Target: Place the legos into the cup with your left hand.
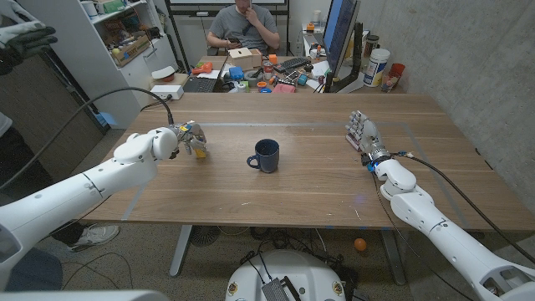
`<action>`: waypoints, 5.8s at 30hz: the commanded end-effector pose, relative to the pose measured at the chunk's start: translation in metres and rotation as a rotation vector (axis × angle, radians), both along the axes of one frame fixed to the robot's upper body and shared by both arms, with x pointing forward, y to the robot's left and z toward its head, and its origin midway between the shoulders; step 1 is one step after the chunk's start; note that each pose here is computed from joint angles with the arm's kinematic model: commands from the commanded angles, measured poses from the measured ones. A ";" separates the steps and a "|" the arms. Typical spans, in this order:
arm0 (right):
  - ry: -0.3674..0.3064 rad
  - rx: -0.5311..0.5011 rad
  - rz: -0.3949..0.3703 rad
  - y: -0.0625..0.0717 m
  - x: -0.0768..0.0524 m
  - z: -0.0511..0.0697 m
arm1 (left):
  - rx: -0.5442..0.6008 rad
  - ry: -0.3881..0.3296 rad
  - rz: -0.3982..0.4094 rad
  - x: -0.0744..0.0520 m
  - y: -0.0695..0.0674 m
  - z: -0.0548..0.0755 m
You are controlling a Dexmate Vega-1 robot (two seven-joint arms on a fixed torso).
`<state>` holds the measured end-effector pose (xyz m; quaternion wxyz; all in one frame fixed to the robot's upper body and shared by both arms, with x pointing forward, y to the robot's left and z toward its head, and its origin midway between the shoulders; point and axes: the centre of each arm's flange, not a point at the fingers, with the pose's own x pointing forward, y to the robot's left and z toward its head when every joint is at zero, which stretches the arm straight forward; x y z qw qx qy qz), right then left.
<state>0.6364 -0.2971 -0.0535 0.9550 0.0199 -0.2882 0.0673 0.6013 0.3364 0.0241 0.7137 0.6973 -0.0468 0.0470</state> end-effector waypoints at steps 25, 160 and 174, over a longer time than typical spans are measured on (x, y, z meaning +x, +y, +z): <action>0.008 -0.021 -0.005 0.005 0.010 0.005 | -0.046 -0.129 -0.004 -0.005 0.010 0.013; 0.022 -0.084 0.008 -0.013 0.005 -0.016 | 0.400 -0.107 -0.638 -0.128 -0.199 0.126; 0.026 -0.082 -0.001 -0.016 0.002 -0.018 | 0.438 -0.099 -0.602 -0.116 -0.202 0.120</action>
